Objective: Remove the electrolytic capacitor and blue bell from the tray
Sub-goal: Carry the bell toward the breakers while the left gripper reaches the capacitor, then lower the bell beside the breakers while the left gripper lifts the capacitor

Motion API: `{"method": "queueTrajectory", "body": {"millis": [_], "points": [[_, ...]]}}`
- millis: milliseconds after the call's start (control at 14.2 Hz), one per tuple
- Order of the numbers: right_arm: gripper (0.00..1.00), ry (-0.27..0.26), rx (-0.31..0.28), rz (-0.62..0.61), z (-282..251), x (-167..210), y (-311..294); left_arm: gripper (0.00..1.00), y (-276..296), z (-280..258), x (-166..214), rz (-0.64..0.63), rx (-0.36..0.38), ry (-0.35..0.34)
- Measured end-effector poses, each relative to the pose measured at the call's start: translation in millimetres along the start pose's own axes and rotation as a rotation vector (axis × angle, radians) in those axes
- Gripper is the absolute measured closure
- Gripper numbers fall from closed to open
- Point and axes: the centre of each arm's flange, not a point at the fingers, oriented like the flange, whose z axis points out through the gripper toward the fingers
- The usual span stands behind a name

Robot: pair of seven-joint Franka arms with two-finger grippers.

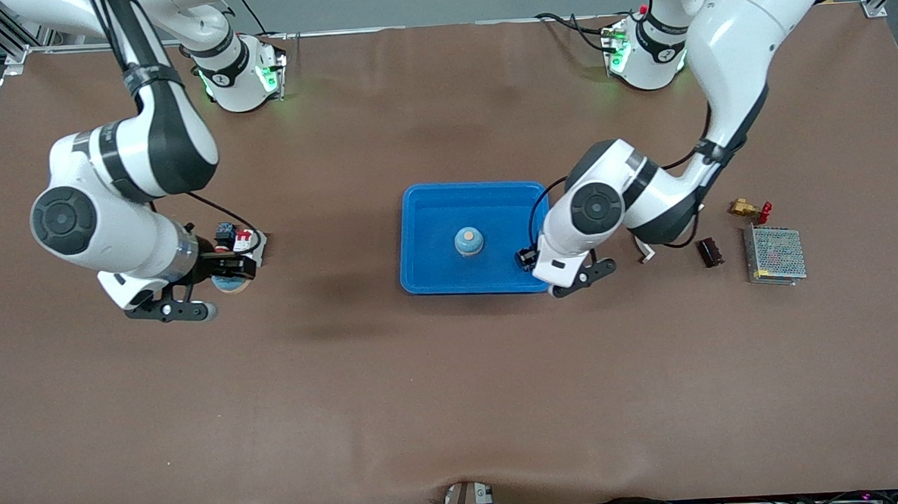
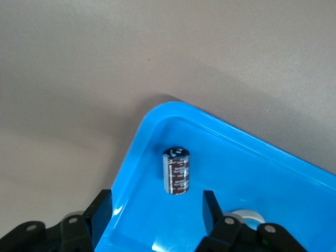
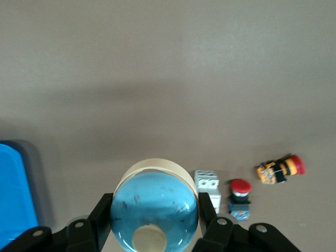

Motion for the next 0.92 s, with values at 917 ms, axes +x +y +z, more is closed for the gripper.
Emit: {"method": "queueTrajectory", "body": {"millis": [917], "points": [[0.31, 0.162, -0.037, -0.108, 111, 32, 92, 0.34, 19, 63, -13, -0.065, 0.012, 0.020]]}}
